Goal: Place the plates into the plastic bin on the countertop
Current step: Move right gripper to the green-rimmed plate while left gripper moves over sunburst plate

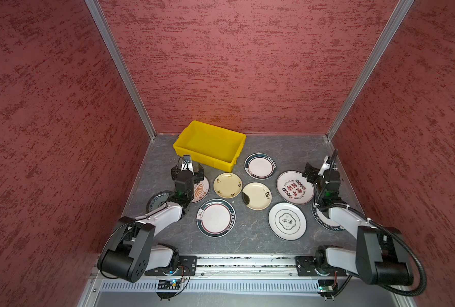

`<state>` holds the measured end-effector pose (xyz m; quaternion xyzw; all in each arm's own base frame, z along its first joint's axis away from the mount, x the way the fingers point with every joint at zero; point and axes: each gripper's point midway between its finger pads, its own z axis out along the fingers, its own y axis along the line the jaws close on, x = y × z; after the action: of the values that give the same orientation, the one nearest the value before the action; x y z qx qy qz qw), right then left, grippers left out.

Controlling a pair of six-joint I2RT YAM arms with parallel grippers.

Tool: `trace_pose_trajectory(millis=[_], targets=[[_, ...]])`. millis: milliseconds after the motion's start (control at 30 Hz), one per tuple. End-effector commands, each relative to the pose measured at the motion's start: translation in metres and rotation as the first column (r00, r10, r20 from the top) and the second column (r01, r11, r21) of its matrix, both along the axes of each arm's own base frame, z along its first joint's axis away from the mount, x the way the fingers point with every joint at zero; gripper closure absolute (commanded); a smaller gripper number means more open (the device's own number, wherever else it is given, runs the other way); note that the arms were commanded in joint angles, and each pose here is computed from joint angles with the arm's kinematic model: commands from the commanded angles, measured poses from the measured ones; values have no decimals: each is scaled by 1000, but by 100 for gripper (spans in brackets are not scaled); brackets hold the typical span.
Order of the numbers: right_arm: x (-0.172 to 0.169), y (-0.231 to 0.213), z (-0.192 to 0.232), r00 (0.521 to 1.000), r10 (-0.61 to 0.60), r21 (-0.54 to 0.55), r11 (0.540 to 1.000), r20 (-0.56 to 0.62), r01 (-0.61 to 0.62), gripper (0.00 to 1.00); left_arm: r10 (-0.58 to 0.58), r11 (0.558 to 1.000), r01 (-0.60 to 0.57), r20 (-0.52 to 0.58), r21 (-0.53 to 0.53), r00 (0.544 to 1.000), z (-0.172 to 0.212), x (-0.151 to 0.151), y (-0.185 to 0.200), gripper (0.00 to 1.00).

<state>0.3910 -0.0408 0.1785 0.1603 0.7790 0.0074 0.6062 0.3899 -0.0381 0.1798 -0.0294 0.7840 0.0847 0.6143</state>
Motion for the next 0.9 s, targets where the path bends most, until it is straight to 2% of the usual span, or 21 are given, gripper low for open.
trace_pose_trajectory(millis=[0, 267, 533, 867], targets=[[-5, 6, 3, 998, 13, 66, 998, -54, -9, 1, 47, 999, -49, -95, -18, 994, -5, -8, 1, 1], [-10, 10, 16, 994, 16, 122, 992, -109, -3, 1, 5, 994, -18, -116, -109, 993, -2, -15, -13, 1], [-18, 18, 27, 990, 57, 167, 985, -128, -35, 1, -36, 990, 20, -114, -143, 993, 13, -19, -19, 0], [-40, 18, 38, 983, 40, 201, 980, -178, -3, 1, -117, 957, 88, -91, -278, 989, 19, -33, -30, 1]])
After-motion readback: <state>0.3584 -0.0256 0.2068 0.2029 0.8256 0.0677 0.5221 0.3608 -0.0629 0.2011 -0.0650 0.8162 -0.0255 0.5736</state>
